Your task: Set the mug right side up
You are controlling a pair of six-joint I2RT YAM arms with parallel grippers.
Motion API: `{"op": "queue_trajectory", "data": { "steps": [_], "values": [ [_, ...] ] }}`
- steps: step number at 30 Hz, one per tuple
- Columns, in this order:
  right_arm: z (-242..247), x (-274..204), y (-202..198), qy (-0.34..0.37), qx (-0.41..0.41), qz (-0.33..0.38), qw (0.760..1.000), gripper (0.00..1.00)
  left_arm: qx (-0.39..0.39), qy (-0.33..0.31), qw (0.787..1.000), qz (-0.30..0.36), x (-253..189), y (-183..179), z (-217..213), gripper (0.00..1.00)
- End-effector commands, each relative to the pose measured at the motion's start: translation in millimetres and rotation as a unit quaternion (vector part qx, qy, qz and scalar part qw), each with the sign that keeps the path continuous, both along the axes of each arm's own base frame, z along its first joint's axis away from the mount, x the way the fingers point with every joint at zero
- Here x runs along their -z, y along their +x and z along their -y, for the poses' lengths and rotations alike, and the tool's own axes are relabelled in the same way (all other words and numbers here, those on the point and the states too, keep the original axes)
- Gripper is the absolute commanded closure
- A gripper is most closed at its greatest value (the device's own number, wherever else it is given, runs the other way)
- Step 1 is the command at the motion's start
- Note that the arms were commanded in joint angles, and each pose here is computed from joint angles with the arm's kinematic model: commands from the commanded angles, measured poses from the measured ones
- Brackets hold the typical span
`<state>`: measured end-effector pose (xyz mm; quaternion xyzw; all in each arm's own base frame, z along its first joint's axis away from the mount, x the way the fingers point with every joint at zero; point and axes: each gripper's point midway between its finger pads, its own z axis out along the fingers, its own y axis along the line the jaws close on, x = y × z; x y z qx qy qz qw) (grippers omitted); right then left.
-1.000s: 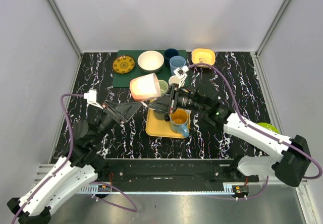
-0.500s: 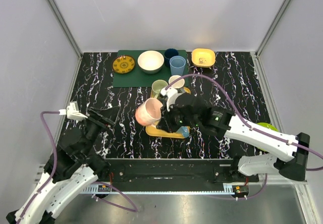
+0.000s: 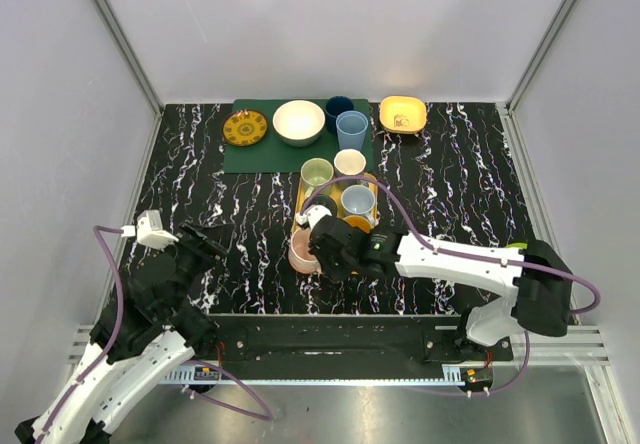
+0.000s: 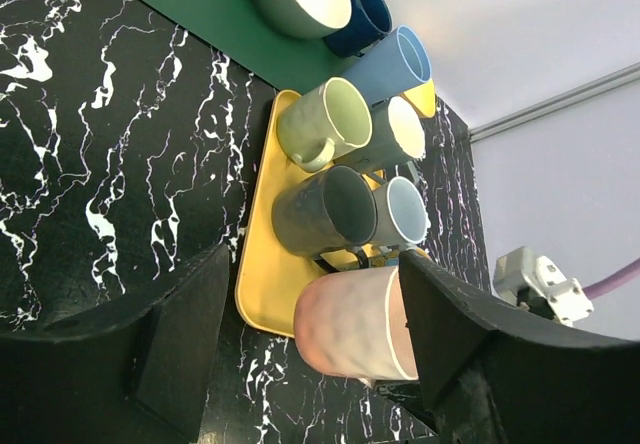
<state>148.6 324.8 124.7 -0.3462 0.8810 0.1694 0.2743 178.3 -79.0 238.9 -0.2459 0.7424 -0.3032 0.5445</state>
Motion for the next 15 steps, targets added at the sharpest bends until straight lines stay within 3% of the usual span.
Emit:
{"op": "queue_trajectory", "data": {
  "steps": [1,15],
  "values": [
    [-27.7,-10.0,17.9,0.037,0.012,0.039,0.998,1.0,-0.013,-0.003,1.0,0.007,-0.8,0.6,-5.3,0.29],
    [-18.3,33.2,39.7,-0.028,0.068,0.04,0.996,1.0,-0.009,0.001,1.0,-0.003,10.0,0.8,-3.1,0.29]
  ]
}}
